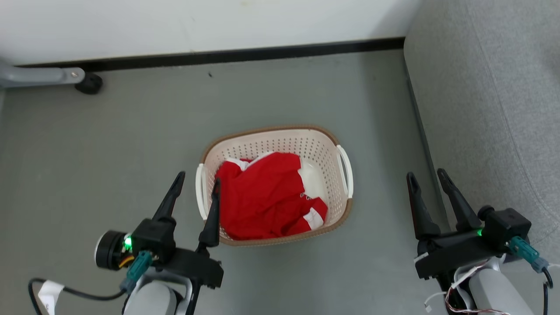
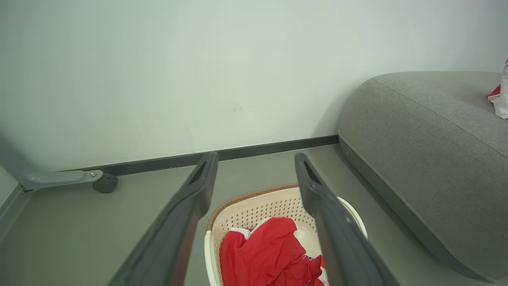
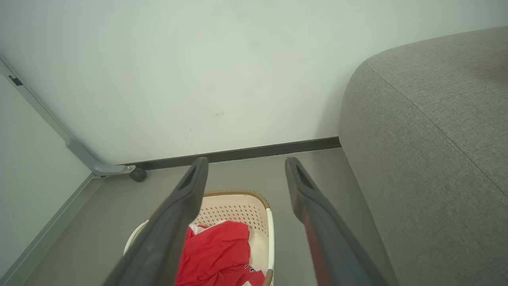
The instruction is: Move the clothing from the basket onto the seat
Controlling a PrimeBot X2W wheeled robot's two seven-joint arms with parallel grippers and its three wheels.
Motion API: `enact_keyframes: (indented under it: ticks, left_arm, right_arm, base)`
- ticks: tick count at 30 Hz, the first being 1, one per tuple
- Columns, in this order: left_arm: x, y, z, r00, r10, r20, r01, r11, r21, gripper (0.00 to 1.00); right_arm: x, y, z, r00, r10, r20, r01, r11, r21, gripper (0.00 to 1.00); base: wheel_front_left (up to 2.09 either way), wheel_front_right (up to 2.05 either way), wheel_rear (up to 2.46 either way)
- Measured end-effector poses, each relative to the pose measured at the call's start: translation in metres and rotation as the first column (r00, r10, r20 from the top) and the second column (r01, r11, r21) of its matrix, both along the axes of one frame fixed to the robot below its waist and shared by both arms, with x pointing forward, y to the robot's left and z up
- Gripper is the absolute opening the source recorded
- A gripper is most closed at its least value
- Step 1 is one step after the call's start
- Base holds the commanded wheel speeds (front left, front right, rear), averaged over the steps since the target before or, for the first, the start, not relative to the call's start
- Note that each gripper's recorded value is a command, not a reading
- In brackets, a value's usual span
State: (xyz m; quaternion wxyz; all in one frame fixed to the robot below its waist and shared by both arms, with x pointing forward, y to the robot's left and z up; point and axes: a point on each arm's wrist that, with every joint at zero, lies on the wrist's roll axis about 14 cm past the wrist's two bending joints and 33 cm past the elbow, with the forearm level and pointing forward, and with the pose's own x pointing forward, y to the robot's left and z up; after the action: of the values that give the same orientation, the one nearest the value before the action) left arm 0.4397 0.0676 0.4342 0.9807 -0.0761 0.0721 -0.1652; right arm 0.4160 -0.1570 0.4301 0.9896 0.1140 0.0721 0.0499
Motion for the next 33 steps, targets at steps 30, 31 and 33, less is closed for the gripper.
enact_keyframes:
  ticks: [30, 31, 33]
  left_arm:
    - [0.083, -0.085, -0.120, 0.925, -0.284, -0.251, 0.324, 0.936, 0.134, 1.00]
    - [0.085, -0.087, -0.124, 0.921, -0.286, -0.264, 0.330, 0.934, 0.138, 1.00]
    - [0.089, -0.089, -0.135, 0.911, -0.291, -0.292, 0.345, 0.925, 0.157, 1.00]
  right_arm:
    - [0.051, -0.002, -0.086, 0.987, 0.015, -0.160, -0.016, 1.000, -0.002, 1.00]
    - [0.051, -0.001, -0.090, 0.985, 0.018, -0.171, -0.018, 1.000, 0.000, 1.00]
    - [0.051, 0.003, -0.098, 0.982, 0.028, -0.188, -0.027, 1.000, 0.006, 1.00]
  base:
    - [0.00, 0.00, 0.00]
    - [0.00, 0.00, 0.00]
    - [0.00, 0.00, 0.00]
